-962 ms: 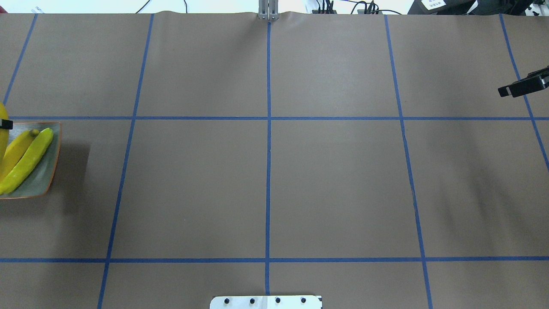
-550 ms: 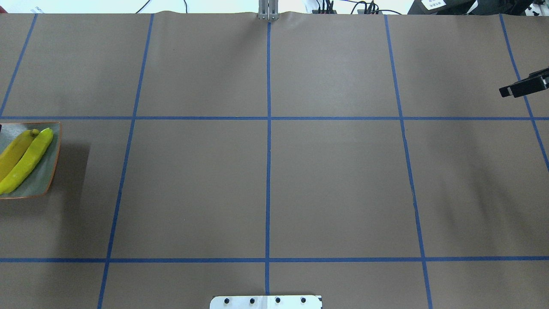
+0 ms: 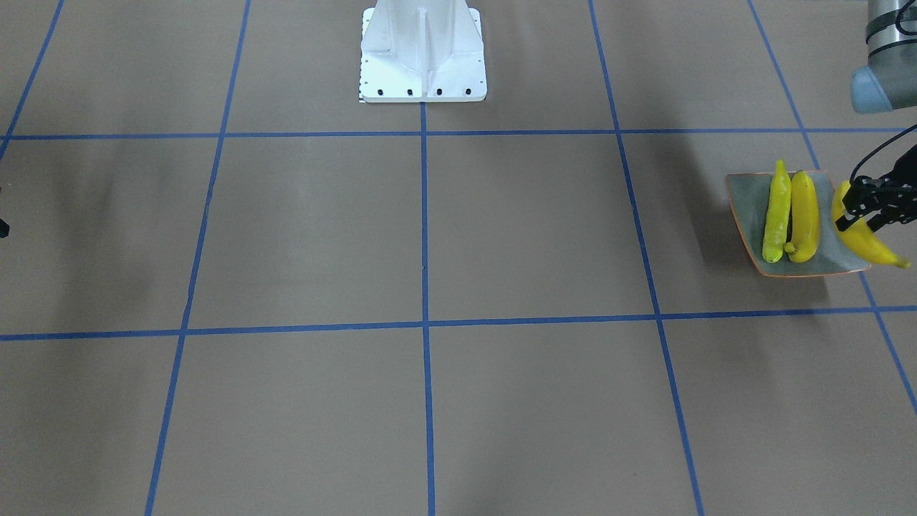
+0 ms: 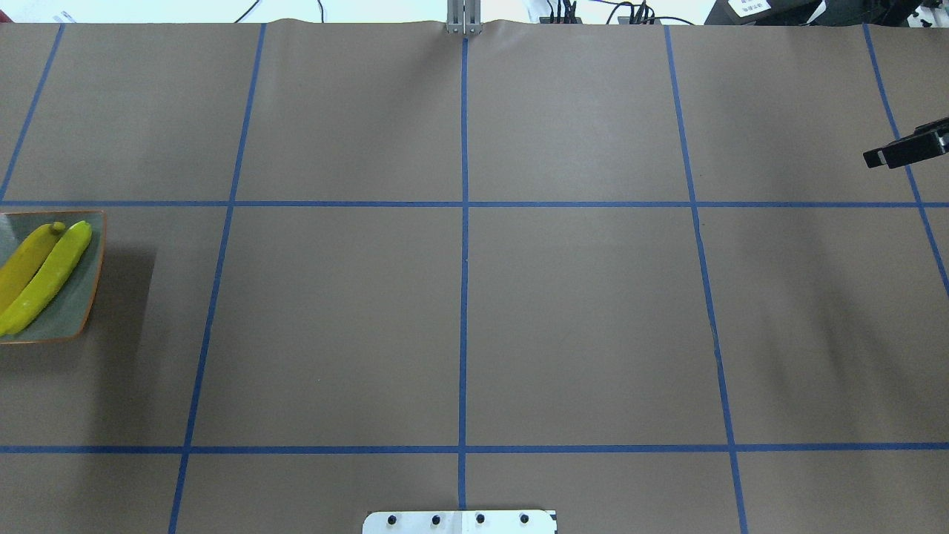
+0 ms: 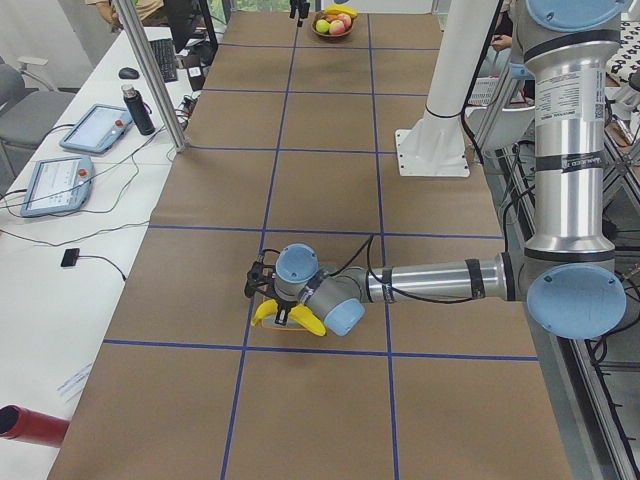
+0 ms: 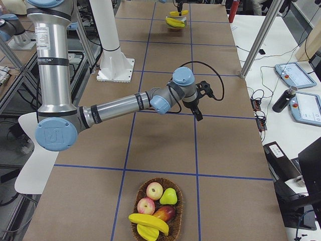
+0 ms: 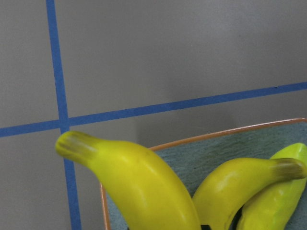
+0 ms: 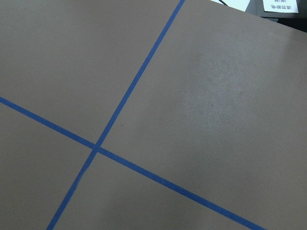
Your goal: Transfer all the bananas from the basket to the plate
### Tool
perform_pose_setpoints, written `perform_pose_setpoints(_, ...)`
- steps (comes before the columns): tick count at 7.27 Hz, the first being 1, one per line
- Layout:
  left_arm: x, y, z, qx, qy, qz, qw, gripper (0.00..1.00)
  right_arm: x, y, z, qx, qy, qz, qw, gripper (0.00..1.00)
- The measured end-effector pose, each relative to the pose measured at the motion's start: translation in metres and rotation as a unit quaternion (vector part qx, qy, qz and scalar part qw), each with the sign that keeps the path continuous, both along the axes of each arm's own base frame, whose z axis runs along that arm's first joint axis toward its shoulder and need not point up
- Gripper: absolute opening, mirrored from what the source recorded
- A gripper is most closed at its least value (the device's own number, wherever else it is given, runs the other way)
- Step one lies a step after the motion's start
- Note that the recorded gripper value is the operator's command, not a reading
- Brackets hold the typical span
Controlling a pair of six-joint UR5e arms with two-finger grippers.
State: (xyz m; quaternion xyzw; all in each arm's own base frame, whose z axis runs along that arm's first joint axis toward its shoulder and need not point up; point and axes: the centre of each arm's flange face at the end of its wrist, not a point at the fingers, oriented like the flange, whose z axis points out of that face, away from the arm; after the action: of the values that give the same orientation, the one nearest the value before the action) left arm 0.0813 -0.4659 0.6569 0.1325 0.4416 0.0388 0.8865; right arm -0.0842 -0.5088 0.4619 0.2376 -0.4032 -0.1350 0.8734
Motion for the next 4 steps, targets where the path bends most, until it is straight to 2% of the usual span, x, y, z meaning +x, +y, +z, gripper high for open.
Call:
perform_pose_setpoints(1, 0.001, -0.003, -0.001, 0.001, -0.005, -0.003, 1.0000, 1.00, 0.000, 0.000, 0.000, 0.000, 0.000, 0.000, 1.0000, 1.00)
perform_pose_setpoints(4, 0.004, -0.015, -0.015, 0.015, -0.015, -0.014, 0.9997, 1.00, 0.001, 0.001, 0.001, -0.002, 0.000, 0.001, 1.0000, 1.00)
